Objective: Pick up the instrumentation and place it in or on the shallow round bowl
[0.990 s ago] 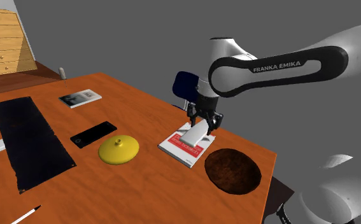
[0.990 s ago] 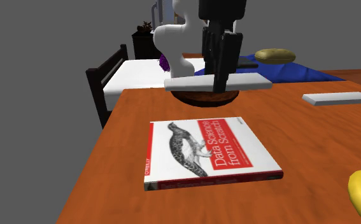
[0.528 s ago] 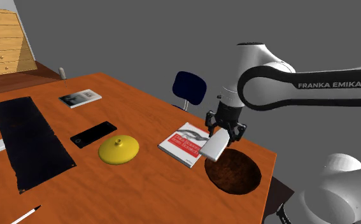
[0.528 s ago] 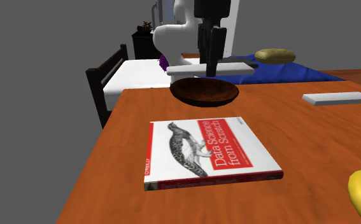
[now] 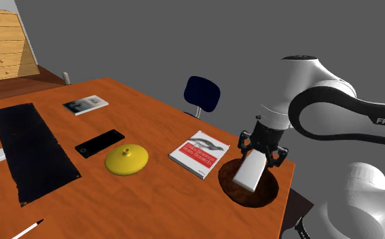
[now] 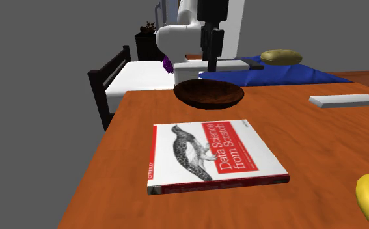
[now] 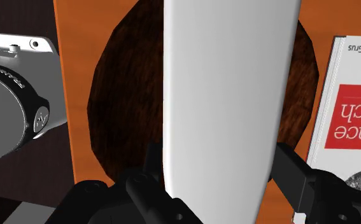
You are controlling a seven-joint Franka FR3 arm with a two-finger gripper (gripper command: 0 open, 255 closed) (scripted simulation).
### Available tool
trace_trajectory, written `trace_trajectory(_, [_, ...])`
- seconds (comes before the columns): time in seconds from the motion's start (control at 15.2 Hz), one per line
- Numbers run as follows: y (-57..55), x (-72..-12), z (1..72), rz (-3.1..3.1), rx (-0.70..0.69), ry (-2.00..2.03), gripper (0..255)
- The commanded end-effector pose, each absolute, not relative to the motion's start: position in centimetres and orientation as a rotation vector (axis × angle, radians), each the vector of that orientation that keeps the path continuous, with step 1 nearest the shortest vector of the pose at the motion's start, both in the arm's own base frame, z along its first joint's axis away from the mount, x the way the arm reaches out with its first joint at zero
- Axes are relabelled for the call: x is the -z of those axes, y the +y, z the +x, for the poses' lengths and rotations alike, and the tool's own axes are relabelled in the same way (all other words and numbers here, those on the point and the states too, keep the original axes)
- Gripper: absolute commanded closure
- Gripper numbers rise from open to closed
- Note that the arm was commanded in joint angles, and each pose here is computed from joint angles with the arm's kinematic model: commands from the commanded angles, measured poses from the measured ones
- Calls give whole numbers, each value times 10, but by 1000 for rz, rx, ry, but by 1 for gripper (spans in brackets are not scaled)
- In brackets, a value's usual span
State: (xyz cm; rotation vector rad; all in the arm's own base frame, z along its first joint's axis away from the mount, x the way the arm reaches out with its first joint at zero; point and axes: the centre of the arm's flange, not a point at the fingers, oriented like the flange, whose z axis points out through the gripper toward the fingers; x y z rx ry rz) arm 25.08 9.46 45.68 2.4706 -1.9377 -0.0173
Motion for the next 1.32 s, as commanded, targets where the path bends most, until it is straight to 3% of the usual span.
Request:
trace_trajectory(0.0, [95,-448,249,2471,17,-1938,255])
trace_trajectory(0.66, [95,-391,249,2471,17,-1938,255])
trace_trajectory(1.19, [95,-391,249,2471,17,-1938,255])
trace_trajectory(1.25, [95,-391,248,2471,17,-1938,0])
